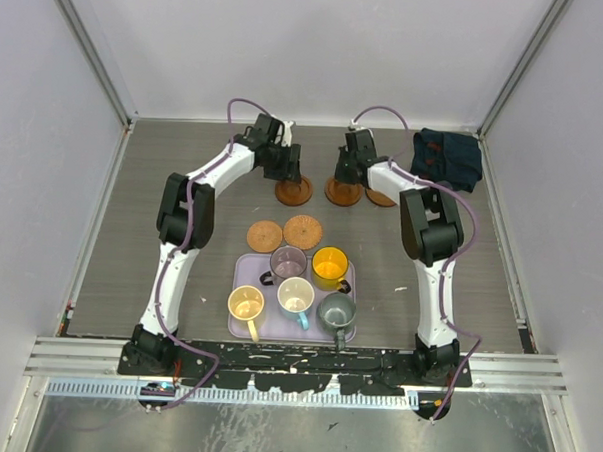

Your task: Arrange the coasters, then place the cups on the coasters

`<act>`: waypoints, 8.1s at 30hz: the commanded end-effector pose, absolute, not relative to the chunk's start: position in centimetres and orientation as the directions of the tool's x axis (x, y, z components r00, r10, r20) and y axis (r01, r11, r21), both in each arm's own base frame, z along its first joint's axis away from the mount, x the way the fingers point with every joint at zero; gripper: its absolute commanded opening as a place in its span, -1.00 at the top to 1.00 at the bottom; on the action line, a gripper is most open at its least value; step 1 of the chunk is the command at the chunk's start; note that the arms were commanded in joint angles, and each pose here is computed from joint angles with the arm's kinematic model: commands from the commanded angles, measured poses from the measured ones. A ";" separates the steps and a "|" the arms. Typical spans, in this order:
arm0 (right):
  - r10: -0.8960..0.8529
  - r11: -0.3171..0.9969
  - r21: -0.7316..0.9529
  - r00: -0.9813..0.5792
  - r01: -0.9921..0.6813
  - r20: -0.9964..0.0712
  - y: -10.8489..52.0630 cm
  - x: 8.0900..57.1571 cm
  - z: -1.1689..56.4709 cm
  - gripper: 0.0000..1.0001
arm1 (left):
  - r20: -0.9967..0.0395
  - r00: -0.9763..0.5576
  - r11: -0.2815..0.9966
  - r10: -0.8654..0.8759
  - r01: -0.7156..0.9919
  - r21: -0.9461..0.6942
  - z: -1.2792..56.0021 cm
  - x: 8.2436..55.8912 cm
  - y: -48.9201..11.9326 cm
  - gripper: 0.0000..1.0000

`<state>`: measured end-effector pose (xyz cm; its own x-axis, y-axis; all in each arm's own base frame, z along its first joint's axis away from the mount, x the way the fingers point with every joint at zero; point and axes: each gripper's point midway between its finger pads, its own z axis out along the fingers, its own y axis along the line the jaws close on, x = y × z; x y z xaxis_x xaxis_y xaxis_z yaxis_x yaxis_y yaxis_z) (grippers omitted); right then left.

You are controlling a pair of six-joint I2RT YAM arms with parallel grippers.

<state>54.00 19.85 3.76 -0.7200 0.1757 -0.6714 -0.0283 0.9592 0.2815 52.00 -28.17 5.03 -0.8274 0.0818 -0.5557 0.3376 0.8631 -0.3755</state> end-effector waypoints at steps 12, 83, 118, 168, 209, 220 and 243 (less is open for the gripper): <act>0.141 0.954 0.289 -0.733 -0.078 -0.665 22.6 53.2 3.1 0.99 | -0.549 -0.833 0.862 0.068 0.326 -0.389 3.9 52.4 -28.1 -0.11; 0.230 0.968 0.250 -0.435 0.010 -0.871 12.9 39.8 21.0 0.94 | -0.662 -0.736 0.921 0.141 0.343 -0.185 11.4 36.9 -29.2 -0.89; 0.247 0.952 0.301 -0.437 -0.058 -0.865 14.0 38.9 21.0 0.95 | -0.416 -0.893 0.980 0.173 0.115 0.159 2.2 36.0 -21.8 -0.96; 0.248 0.956 0.292 -0.469 -0.022 -0.848 13.6 38.5 20.4 0.97 | -0.427 -0.884 0.977 -0.190 -0.212 0.004 2.1 46.6 -8.0 -0.96; 0.268 0.955 0.296 -0.467 0.014 -0.842 12.6 37.1 18.9 0.98 | -0.587 -0.803 0.989 -0.101 -0.015 -0.149 10.2 35.3 -11.6 -0.92; 0.287 0.958 0.266 -0.401 0.110 -0.870 10.0 36.3 20.1 0.96 | -0.506 -0.861 0.997 -0.059 -0.024 -0.074 5.9 34.0 -12.0 -0.91; 0.297 0.955 0.263 -0.378 0.140 -0.877 9.3 36.0 21.0 0.94 | -0.402 -0.915 0.986 -0.048 -0.109 0.129 2.7 33.8 -8.2 -0.20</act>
